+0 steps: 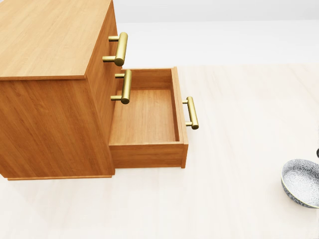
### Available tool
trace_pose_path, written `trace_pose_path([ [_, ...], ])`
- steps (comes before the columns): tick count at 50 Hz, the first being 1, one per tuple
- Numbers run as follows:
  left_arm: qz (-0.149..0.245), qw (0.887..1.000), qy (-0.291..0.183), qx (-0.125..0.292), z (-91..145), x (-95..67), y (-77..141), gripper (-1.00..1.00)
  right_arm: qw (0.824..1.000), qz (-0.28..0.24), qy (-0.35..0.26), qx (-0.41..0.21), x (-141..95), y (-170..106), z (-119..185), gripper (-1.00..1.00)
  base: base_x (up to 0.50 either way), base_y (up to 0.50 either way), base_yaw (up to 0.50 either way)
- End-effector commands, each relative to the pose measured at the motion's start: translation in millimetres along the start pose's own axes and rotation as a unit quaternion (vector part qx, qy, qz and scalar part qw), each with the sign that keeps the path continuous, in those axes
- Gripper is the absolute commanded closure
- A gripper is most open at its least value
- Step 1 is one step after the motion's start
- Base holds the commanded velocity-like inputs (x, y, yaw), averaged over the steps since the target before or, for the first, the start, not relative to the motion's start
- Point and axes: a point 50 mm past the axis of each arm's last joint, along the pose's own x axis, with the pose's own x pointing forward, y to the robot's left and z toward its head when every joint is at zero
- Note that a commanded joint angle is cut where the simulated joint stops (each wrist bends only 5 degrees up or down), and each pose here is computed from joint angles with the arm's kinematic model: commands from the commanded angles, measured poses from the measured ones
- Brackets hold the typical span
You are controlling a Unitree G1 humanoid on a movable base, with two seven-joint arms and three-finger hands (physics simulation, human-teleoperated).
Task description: Put the bowl on top of the cabinet.
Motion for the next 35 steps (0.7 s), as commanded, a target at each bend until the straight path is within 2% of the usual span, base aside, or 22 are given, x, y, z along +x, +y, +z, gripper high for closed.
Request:
trace_pose_path([
  [1,0.0,1.0,0.002,0.001,-1,-0.3,0,-1.0,1.0,0.004,0.016,-0.015,1,-1,-4,-0.98,0.0,0.0,0.0],
  [15,0.0,1.0,-0.006,0.001,0,0.3,-1,-1.0,0.998,0.04,0.032,-0.026,21,3,-7,-0.99,0.0,0.0,0.0],
  [27,-0.005,1.0,0.007,0.006,-6,-1.2,-3,-1.0,0.997,0.058,0.031,-0.037,28,9,-3,-0.99,0.0,0.0,0.0],
  [35,-0.002,1.0,-0.004,0.002,-3,0.0,-2,-1.0,0.996,0.061,0.034,-0.059,28,11,0,-0.99,0.0,0.0,0.0],
])
